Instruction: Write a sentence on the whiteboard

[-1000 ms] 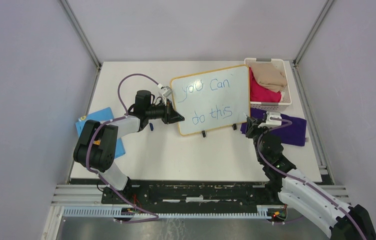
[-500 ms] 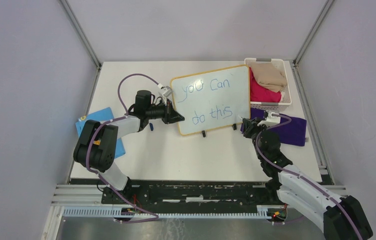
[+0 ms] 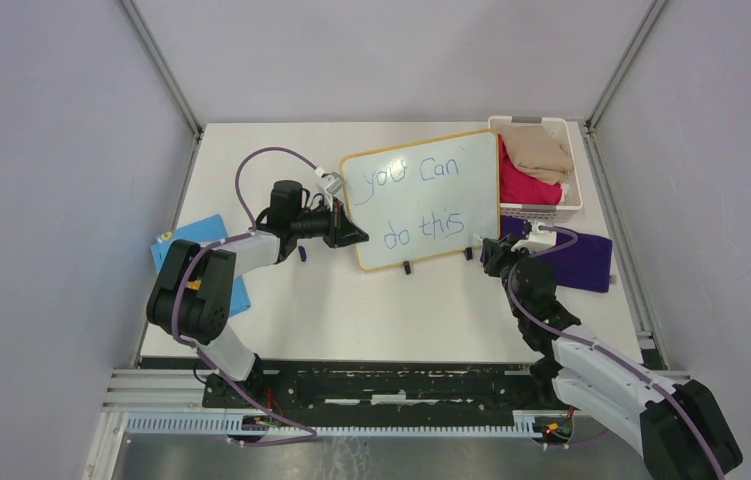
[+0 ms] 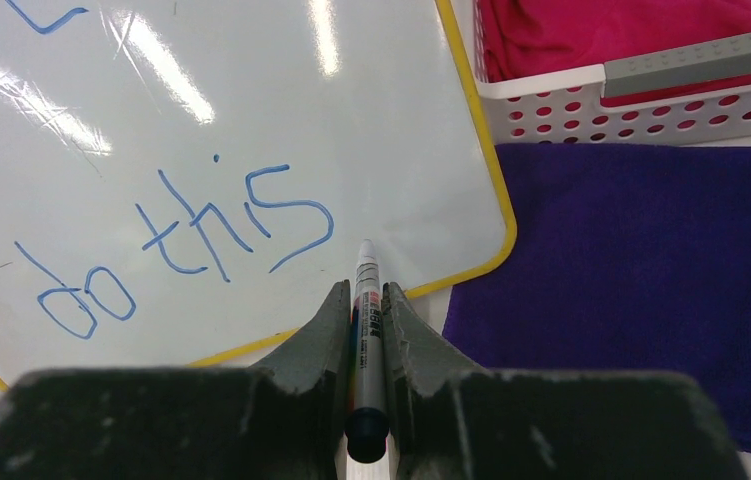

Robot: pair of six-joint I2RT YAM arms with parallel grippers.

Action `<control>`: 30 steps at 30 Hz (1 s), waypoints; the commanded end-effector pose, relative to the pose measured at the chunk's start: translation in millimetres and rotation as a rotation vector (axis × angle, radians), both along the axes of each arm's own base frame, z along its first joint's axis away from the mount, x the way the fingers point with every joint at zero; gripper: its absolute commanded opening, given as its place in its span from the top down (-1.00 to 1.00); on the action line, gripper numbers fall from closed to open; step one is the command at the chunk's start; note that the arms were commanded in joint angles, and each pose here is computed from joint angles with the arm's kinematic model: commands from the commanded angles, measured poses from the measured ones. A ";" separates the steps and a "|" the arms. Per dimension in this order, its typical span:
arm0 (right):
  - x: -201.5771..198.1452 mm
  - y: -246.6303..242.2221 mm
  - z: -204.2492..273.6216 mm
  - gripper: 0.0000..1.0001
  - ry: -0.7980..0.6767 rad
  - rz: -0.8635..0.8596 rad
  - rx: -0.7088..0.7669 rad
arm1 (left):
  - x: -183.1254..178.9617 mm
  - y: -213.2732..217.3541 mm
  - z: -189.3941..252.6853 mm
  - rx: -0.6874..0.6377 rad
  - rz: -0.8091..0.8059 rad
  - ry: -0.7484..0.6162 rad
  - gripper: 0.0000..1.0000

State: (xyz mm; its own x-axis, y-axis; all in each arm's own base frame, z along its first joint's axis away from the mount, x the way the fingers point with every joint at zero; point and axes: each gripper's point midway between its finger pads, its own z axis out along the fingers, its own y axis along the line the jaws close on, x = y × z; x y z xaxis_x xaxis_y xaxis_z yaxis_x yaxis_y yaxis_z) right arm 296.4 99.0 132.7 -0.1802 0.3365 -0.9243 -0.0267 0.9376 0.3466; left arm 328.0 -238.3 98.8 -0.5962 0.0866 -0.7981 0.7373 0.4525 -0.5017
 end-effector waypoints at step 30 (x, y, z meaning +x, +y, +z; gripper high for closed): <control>26.6 0.4 21.0 1.00 -0.066 -0.037 0.028 | -10.2 12.3 -50.0 0.172 0.040 0.074 0.96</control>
State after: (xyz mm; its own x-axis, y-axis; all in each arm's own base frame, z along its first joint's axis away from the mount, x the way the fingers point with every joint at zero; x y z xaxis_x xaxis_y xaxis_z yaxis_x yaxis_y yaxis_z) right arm 310.9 94.8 122.8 -0.1848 0.3316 -0.9252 0.0131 0.9421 0.3350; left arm 328.0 -238.5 99.0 -0.5970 0.0872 -0.7975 0.7368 0.4527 -0.5021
